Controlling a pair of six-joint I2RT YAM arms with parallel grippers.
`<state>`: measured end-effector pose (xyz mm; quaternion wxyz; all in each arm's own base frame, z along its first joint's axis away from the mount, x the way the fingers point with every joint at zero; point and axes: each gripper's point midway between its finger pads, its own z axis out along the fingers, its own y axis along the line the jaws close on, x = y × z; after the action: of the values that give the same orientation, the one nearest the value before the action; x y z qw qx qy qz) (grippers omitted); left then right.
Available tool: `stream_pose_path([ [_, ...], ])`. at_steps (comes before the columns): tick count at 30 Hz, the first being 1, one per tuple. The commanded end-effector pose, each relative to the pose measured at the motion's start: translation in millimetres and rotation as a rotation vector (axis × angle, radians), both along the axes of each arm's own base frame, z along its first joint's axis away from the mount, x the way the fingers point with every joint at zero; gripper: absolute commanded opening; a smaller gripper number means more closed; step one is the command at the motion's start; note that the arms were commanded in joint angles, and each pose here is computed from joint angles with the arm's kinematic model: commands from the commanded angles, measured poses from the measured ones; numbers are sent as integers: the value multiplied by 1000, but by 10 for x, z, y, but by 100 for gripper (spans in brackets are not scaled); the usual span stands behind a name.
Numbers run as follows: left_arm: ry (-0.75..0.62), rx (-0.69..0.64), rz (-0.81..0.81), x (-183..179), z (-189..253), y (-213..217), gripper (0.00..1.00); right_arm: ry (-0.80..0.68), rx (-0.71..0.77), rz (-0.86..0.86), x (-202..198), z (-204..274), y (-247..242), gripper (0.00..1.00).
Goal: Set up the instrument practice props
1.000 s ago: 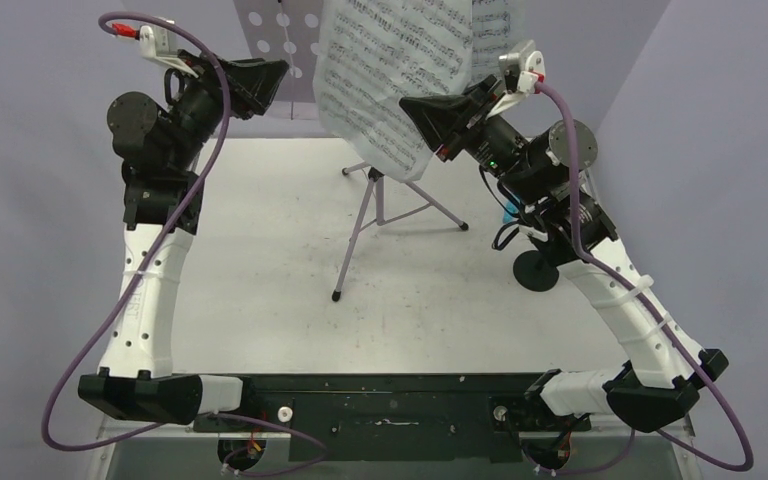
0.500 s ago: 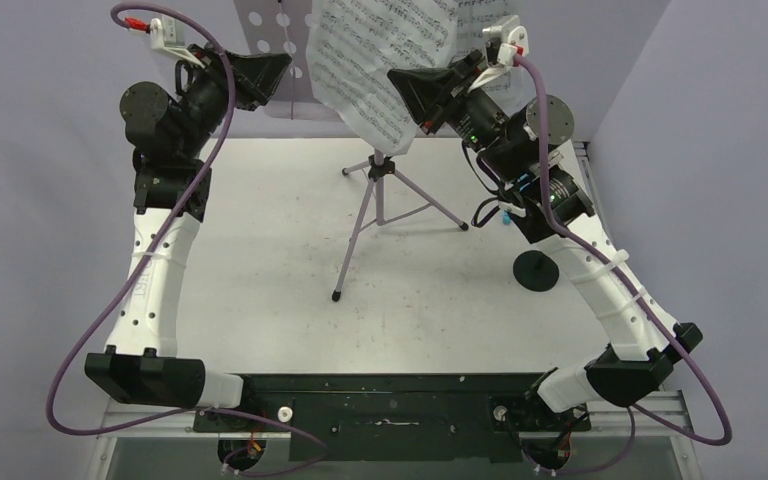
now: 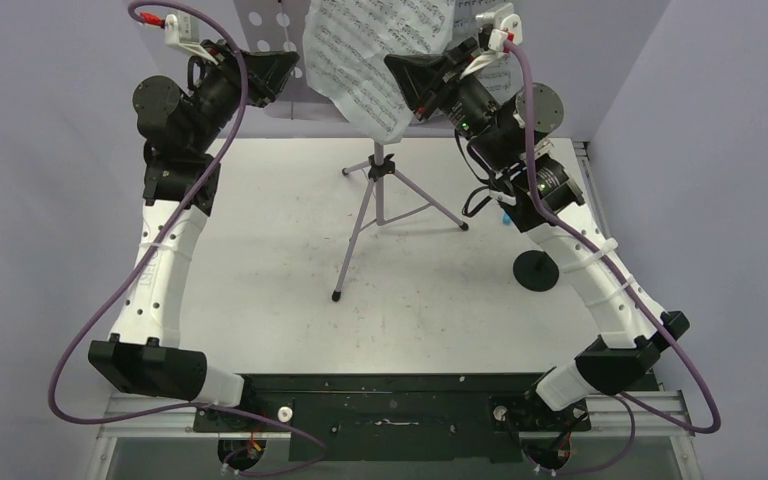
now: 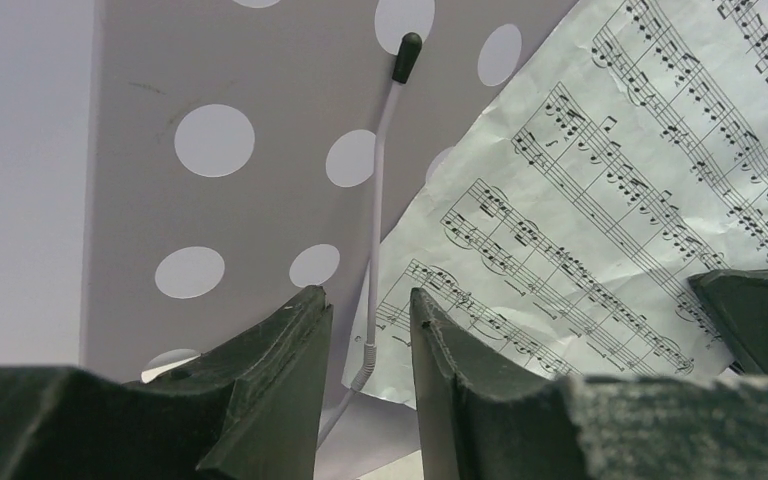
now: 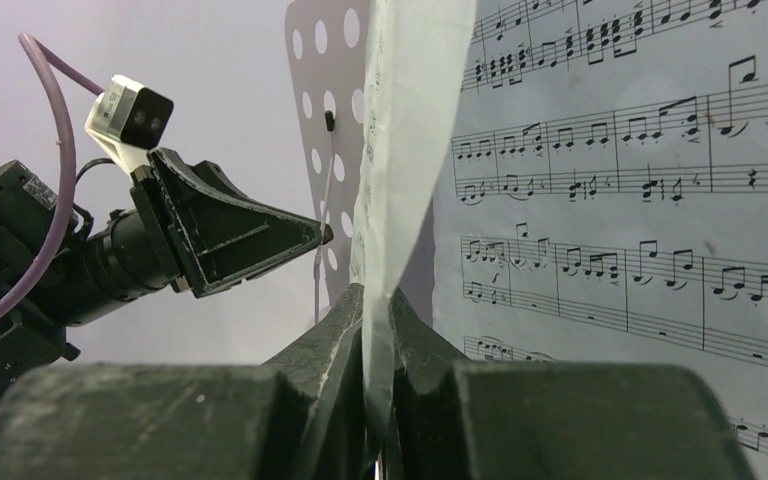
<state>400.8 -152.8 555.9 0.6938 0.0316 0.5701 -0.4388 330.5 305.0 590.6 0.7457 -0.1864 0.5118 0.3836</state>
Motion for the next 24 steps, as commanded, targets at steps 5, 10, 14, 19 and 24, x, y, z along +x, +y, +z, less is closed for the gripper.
stream_pose_path([
  [5,-110,20,6,-145,282,-33,24,-56,28,4,-9,224,41,5],
  [10,-127,23,-2,-191,285,-45,6,-51,18,6,40,187,110,5],
  [14,-152,17,15,-235,304,-13,0,-51,16,2,61,182,132,5],
  [19,-168,8,22,-273,303,5,0,-53,12,-4,90,174,153,5],
  [24,-215,-12,26,-321,328,21,0,-42,7,-14,144,139,179,5],
])
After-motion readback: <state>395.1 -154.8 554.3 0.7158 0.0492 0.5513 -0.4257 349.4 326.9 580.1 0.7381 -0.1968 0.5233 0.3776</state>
